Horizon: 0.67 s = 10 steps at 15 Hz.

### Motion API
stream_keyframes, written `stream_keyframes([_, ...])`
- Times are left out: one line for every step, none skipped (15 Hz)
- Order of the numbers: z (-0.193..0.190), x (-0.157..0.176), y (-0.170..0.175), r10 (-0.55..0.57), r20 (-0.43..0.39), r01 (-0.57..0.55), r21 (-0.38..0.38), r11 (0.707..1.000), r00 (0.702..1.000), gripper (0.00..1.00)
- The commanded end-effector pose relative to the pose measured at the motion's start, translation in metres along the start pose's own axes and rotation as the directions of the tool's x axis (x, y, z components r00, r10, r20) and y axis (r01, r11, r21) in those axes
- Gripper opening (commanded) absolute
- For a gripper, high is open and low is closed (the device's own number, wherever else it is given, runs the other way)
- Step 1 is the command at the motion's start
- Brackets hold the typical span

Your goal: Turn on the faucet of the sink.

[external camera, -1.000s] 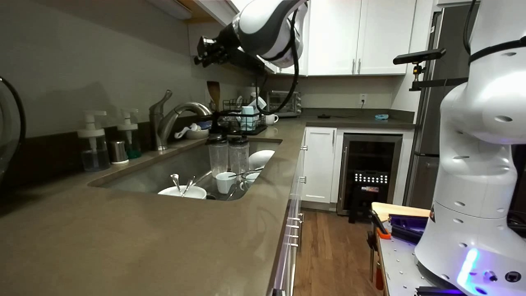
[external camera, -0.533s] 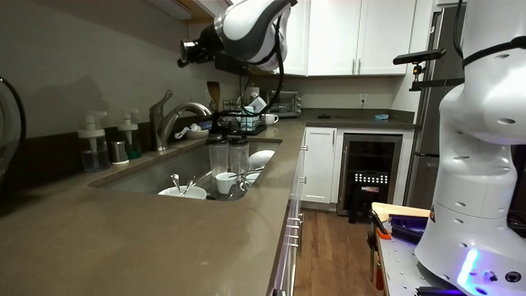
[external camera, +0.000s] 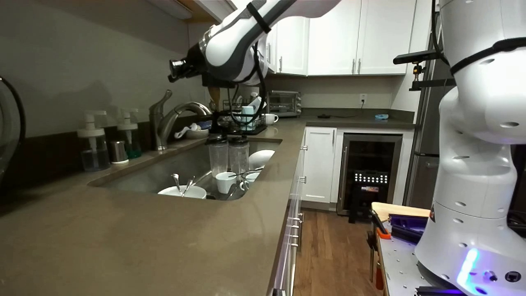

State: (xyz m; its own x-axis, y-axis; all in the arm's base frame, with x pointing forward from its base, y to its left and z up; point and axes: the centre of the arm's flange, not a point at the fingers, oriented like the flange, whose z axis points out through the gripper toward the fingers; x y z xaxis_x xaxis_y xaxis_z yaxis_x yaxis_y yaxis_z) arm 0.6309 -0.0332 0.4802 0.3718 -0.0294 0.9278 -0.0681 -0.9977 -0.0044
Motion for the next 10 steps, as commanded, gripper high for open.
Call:
stream_keyframes([0.026,0.004,0.014,-0.014,0.000,0.014,-0.029,0.999,1.000,0.00])
stream_keyframes([0.030,0.004,0.018,-0.012,0.002,0.013,-0.035,0.999,1.000,0.00])
stream_keyframes([0.034,0.006,0.022,-0.011,0.005,0.011,-0.041,0.999,1.000,0.00])
stream_keyframes([0.039,0.008,0.025,-0.009,0.008,0.010,-0.045,0.999,1.000,0.00])
stream_keyframes([0.043,0.011,0.028,-0.010,0.012,0.011,-0.049,0.999,1.000,0.00])
stream_keyframes([0.047,0.016,0.031,-0.004,0.022,0.005,-0.047,0.999,1.000,0.00])
stream_keyframes([0.051,0.018,0.032,-0.003,0.033,0.004,-0.050,0.999,0.999,0.00])
stream_keyframes([0.053,0.024,0.035,-0.004,0.046,0.007,-0.052,0.999,0.999,0.00])
stream_keyframes([0.056,0.027,0.036,-0.007,0.054,0.010,-0.055,0.998,0.998,0.00])
stream_keyframes([0.058,0.032,0.038,-0.005,0.070,0.009,-0.057,0.998,0.998,0.00])
